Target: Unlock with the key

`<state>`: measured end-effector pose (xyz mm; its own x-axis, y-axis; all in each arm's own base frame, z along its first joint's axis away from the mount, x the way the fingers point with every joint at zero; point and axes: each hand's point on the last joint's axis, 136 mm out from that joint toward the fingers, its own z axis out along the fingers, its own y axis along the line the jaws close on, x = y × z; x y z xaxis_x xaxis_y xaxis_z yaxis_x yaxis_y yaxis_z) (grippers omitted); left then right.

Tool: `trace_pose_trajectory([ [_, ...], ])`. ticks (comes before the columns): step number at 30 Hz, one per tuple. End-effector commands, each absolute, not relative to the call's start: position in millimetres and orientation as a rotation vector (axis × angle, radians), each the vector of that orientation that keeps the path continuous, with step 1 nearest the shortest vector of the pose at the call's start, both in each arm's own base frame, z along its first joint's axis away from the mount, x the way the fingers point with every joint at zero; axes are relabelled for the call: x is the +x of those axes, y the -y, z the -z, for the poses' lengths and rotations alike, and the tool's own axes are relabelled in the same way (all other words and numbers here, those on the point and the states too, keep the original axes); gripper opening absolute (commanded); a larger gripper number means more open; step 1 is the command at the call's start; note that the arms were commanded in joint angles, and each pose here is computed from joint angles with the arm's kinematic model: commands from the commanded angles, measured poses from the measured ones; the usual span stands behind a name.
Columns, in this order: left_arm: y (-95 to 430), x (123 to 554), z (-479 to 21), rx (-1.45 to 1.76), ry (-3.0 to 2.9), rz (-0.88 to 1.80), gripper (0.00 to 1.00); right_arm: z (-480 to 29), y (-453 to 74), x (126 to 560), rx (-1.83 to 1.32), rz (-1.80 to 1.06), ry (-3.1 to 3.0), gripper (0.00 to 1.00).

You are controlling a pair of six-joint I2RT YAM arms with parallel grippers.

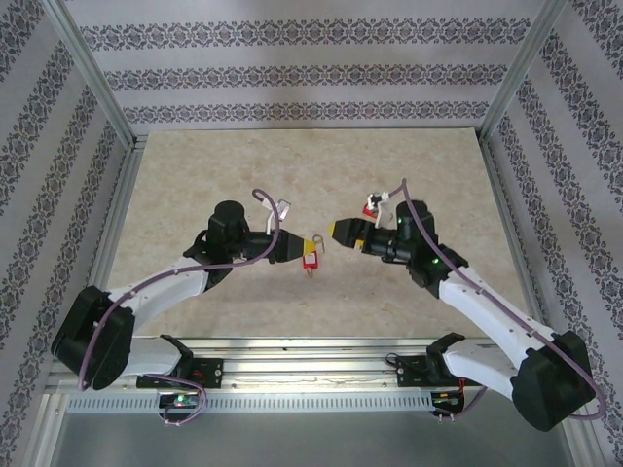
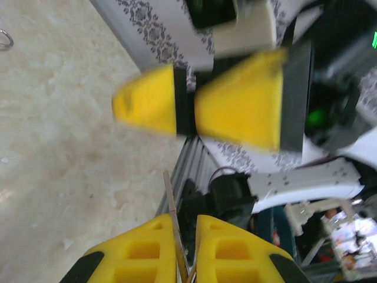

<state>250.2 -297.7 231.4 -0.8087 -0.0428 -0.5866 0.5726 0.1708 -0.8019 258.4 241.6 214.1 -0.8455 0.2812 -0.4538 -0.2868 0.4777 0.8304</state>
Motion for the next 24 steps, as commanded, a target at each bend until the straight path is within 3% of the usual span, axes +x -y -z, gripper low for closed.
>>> trace_pose_trajectory([
  [1, 297, 268, -264, 0.372, -1.77, 1.798, 0.0, -227, -255, 265, 0.221, -1.531, -2.033, 0.73],
  [6, 307, 272, -260, 0.313, -1.735, 1.8, 0.0, -227, -263, 278, 0.448, -1.579, -1.933, 0.71],
  [19, 300, 270, -225, 0.225, -1.816, 1.704, 0.0, -243, -223, 275, 0.611, -1.498, -1.789, 0.7],
  [24, 301, 271, -231, 0.219, -1.793, 1.721, 0.0, -236, -234, 280, 0.611, -1.52, -1.821, 0.68],
])
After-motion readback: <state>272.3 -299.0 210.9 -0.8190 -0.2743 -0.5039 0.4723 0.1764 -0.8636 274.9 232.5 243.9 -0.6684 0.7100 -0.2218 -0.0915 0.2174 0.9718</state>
